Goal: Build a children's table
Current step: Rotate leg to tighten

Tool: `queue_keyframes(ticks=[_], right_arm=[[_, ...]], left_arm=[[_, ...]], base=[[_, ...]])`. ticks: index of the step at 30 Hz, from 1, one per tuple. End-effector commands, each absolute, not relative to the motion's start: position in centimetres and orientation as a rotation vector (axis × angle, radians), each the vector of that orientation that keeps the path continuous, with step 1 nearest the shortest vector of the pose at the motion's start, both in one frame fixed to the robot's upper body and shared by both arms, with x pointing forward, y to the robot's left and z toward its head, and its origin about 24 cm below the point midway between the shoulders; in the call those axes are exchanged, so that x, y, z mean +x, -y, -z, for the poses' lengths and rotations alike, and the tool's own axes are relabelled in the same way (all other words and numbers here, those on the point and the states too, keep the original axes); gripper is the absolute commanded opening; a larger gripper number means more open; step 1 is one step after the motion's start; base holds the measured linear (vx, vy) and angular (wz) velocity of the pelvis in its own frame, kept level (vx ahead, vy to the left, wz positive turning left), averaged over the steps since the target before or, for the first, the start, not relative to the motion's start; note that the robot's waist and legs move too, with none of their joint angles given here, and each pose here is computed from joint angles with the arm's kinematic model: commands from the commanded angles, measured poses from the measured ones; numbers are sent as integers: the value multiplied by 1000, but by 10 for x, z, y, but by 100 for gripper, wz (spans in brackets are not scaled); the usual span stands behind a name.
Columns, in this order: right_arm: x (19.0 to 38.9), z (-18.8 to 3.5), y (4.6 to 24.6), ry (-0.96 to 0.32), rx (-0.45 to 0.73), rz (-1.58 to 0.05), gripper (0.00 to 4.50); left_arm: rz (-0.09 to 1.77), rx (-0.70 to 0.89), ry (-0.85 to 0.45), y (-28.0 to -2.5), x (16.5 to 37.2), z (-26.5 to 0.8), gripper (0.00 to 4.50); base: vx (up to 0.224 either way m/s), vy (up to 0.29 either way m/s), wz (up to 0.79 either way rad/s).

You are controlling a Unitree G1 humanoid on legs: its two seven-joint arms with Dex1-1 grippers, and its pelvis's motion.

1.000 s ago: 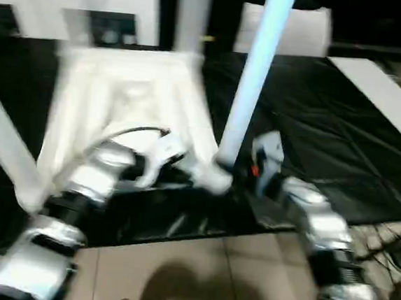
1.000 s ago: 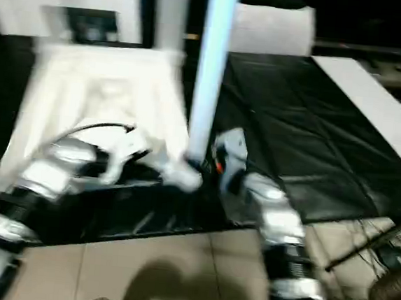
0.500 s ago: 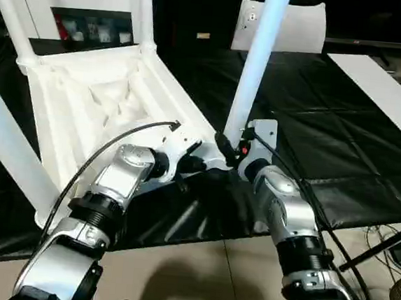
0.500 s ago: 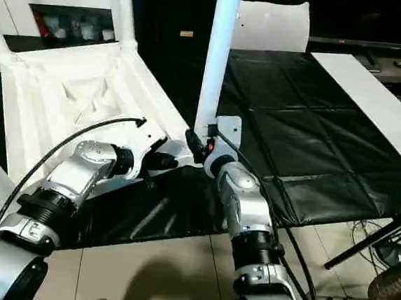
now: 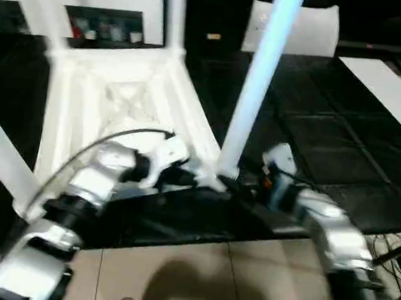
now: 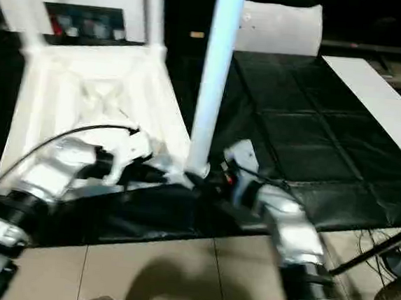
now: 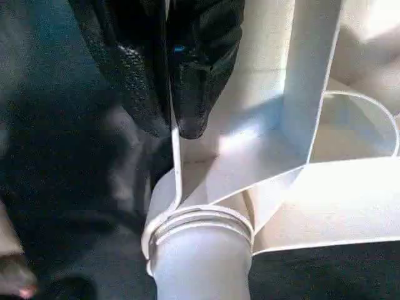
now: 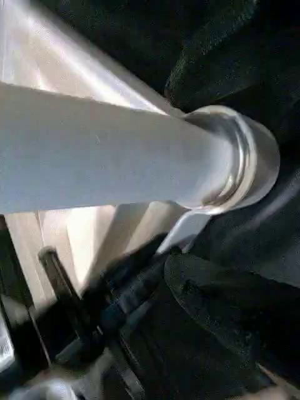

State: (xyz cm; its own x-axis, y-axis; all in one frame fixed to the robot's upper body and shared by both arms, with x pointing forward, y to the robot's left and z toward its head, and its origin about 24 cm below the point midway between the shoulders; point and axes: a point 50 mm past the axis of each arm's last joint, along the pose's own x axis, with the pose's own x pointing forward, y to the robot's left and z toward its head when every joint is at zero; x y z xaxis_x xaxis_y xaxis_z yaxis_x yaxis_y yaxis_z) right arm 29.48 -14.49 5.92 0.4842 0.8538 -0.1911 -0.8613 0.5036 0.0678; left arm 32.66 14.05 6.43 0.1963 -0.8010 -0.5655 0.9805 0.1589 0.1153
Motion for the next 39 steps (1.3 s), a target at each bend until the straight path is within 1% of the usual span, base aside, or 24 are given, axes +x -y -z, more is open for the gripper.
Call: queue_keyframes(ticks=[1, 4, 9, 10, 11, 12, 13, 14, 16, 17, 18, 20, 23, 24, 25, 26, 29, 30, 32, 33, 34, 37, 38, 39], right_arm=[[293, -68, 150, -180, -78, -1110, 435], [291, -73, 152, -172, -103, -1217, 435], [291, -74, 152, -201, -121, -1310, 435], [291, -73, 151, -210, -125, -1331, 420], [291, -73, 150, -219, -125, -1353, 420], [290, -71, 147, -235, -115, -1398, 409], [290, -71, 147, -235, -115, -1398, 409], [290, -69, 144, -248, -127, -1424, 391], [291, -69, 143, -250, -135, -1431, 383], [292, -68, 142, -253, -144, -1441, 363], [292, -67, 141, -256, -149, -1451, 354], [293, -66, 138, -260, -151, -1472, 343], [295, -67, 136, -256, -144, -1485, 310], [295, -67, 135, -255, -144, -1487, 310], [295, -67, 135, -255, -143, -1491, 288], [296, -67, 135, -255, -143, -1495, 288], [296, -67, 133, -256, -138, -1515, 262], [295, -66, 133, -258, -135, -1522, 262], [295, -66, 132, -259, -132, -1530, 239], [294, -66, 131, -260, -126, -1536, 239], [293, -65, 131, -261, -122, -1539, 219], [292, -64, 130, -257, -101, -1537, 205], [292, -64, 128, -250, -79, -1518, 202], [292, -63, 124, -227, -45, -1464, 200]], left_arm=[[1463, 582, -439, -137, 322, -64, 0], [1552, 613, -457, -140, 320, -66, 0], [1649, 655, -487, -139, 318, -67, 0], [1668, 662, -493, -138, 318, -68, 0], [1687, 669, -493, -136, 317, -68, 0], [1724, 670, -494, -133, 316, -68, 0], [1724, 670, -494, -133, 316, -68, 0], [1755, 678, -497, -131, 315, -69, 0], [1766, 679, -503, -131, 315, -68, 0], [1777, 681, -505, -130, 315, -69, 0], [1782, 683, -505, -130, 315, -69, 0], [1788, 692, -502, -129, 315, -69, 0], [1786, 703, -499, -129, 316, -69, 0], [1785, 704, -499, -129, 316, -69, 0], [1786, 705, -499, -129, 316, -69, 0], [1786, 706, -499, -129, 316, -69, 0], [1787, 706, -500, -129, 317, -68, 0], [1786, 706, -501, -129, 317, -68, 0], [1786, 708, -503, -130, 317, -68, 0], [1780, 708, -505, -131, 317, -68, 0], [1773, 707, -507, -131, 318, -68, 0], [1743, 715, -505, -133, 319, -66, 0], [1703, 709, -503, -134, 321, -65, 0], [1627, 678, -488, -134, 326, -65, 0]], base=[[0, 0, 0], [0, 0, 0], [0, 0, 0], [0, 0, 0], [0, 0, 0], [0, 0, 0], [0, 0, 0], [0, 0, 0], [0, 0, 0], [0, 0, 0], [0, 0, 0], [0, 0, 0], [0, 0, 0], [0, 0, 0], [0, 0, 0], [0, 0, 0], [0, 0, 0], [0, 0, 0], [0, 0, 0], [0, 0, 0], [0, 0, 0], [0, 0, 0], [0, 0, 0], [0, 0, 0]])
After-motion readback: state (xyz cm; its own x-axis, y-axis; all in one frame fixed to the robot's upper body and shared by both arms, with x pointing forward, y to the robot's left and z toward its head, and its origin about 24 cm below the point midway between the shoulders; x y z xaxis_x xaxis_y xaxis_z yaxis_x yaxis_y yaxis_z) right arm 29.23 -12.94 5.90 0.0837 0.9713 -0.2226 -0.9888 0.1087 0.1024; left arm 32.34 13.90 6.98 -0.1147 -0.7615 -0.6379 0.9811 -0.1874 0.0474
